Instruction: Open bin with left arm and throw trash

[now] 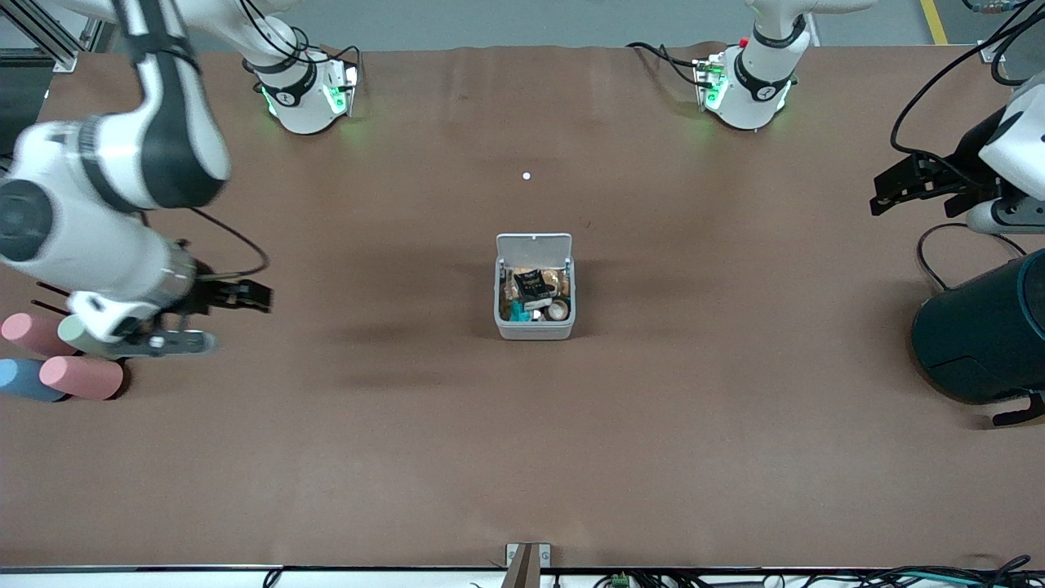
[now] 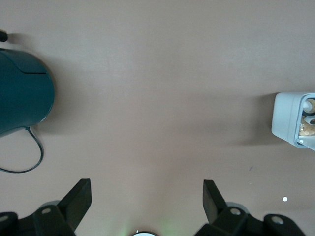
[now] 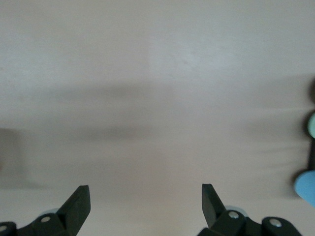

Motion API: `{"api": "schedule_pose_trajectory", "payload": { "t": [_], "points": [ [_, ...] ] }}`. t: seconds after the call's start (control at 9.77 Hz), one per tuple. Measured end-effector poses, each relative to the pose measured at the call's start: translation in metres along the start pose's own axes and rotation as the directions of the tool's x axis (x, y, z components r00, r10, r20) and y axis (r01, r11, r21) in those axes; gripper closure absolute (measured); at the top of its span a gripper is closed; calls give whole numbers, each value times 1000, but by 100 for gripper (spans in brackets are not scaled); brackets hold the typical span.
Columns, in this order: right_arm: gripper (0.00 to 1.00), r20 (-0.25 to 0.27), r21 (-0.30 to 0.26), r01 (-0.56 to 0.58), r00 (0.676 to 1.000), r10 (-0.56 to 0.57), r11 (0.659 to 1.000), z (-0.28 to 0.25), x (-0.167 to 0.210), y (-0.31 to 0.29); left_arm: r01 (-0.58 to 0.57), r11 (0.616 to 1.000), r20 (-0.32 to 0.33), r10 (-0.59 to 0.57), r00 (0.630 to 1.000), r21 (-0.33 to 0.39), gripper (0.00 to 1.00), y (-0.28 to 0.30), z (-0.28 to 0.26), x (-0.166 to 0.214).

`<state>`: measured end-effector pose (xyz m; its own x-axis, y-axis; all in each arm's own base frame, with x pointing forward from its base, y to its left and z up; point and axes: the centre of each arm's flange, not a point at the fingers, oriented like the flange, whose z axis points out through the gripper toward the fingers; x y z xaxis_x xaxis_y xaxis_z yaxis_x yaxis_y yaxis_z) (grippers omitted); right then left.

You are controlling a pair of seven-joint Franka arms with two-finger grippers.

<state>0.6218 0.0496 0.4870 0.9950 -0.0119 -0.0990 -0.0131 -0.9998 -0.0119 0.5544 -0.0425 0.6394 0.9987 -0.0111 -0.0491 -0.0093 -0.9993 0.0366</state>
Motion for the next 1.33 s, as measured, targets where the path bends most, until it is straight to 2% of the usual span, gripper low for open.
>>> {"api": "schedule_pose_trajectory", "payload": {
  "t": [0.31, 0.72, 1.02, 1.33],
  "points": [
    [0, -64, 35, -43, 997, 46, 998, -61, -30, 66, 10, 1000, 3, -10, 1000, 0, 0, -6, 0, 0],
    [0, -164, 50, -56, 984, 64, 997, -123, -69, 79, -7, 1000, 5, 7, 1000, 0, 0, 4, 0, -1],
    [0, -174, 52, -73, 981, 81, 996, -129, -73, 91, -7, 1000, 5, 7, 1000, 0, 0, 4, 0, -1],
    [0, -180, 46, -44, 982, 52, 998, -135, -76, 99, -12, 1000, 6, 12, 1000, 0, 0, 6, 0, -1]
  ]
}}
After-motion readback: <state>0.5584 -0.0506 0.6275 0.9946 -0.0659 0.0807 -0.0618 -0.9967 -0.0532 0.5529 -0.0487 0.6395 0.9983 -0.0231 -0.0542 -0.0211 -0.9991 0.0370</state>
